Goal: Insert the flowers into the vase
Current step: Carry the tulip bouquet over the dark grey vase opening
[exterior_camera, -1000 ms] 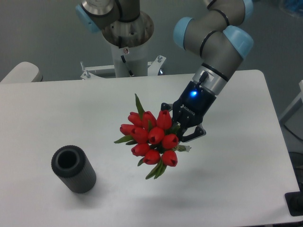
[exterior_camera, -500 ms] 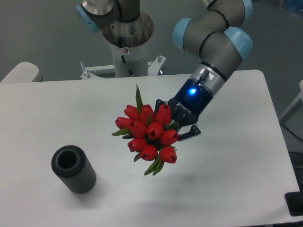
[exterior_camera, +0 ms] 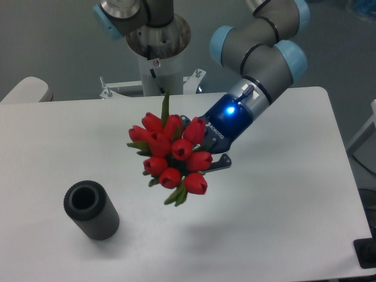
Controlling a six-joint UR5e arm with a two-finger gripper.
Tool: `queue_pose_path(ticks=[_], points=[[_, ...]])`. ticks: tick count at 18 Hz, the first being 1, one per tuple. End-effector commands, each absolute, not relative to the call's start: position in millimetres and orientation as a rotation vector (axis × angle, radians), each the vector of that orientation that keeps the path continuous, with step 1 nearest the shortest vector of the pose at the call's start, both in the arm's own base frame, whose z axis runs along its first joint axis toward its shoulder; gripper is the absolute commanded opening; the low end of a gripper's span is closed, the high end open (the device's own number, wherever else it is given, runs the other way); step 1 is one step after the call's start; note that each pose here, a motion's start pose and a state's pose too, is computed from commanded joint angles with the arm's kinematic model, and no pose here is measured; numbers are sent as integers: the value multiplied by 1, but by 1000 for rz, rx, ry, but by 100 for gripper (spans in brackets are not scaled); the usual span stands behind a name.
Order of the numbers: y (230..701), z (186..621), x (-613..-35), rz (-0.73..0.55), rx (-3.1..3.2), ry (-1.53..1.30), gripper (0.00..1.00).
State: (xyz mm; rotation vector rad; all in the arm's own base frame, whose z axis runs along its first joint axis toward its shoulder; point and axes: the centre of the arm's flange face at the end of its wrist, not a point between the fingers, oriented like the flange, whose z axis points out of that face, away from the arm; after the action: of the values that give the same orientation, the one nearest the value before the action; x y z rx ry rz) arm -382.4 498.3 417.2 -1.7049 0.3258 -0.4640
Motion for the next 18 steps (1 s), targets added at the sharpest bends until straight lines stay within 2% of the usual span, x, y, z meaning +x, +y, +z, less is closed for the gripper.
queue_pose_path(ticks=[7, 13, 18], points=[[545, 431, -314, -512, -1663, 484, 2], [554, 436, -292, -563, -1584, 518, 2], [561, 435, -274, -555, -1565, 572, 2]])
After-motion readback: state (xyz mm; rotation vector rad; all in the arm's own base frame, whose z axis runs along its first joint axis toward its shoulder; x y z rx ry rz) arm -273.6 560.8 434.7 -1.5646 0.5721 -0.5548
